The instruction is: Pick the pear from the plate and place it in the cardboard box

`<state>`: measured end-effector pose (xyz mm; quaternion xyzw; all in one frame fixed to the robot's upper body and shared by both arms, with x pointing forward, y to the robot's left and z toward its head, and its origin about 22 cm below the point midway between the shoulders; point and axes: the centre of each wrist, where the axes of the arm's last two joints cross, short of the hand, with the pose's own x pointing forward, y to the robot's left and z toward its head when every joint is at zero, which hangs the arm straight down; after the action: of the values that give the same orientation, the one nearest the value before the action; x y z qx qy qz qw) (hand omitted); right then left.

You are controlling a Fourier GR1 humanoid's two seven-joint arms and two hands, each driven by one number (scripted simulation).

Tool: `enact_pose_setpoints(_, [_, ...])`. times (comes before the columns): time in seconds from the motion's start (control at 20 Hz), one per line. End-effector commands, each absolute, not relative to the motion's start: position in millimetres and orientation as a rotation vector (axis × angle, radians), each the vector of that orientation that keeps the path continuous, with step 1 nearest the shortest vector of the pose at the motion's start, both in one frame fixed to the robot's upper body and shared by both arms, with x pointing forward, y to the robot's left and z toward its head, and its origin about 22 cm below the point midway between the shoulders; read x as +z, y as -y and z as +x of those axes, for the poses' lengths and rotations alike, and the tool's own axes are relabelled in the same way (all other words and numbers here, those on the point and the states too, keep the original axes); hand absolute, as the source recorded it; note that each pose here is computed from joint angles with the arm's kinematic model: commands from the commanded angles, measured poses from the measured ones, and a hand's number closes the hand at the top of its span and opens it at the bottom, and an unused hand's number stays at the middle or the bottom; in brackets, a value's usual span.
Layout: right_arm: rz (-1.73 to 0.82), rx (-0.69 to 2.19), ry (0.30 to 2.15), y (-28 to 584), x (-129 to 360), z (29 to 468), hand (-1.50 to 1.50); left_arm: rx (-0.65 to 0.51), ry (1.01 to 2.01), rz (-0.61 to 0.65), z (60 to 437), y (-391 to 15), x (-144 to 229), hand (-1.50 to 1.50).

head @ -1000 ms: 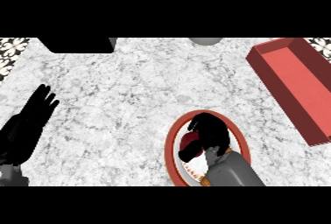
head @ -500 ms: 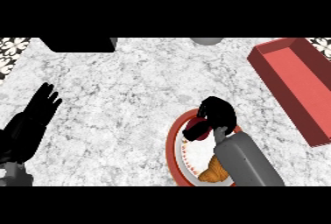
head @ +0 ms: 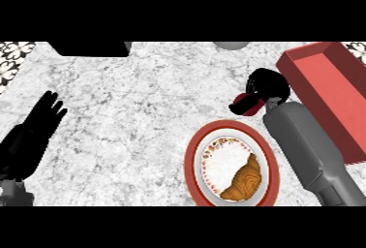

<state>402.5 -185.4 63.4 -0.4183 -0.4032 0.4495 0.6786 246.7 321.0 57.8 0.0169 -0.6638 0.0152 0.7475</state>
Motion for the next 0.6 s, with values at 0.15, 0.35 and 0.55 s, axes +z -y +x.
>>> enact_pose_setpoints(0.15, [-1.063,0.994,1.089,151,125,409,1.5,0.052,1.444,0.047,242,-312,47,0.0])
enact_pose_setpoints(0.35, [-1.196,0.9,1.236,141,165,400,1.5,0.063,1.439,0.046,251,-303,51,0.0])
enact_pose_setpoints(0.55, [-1.311,0.723,1.302,145,220,396,1.5,0.049,1.435,0.073,255,-319,57,0.0])
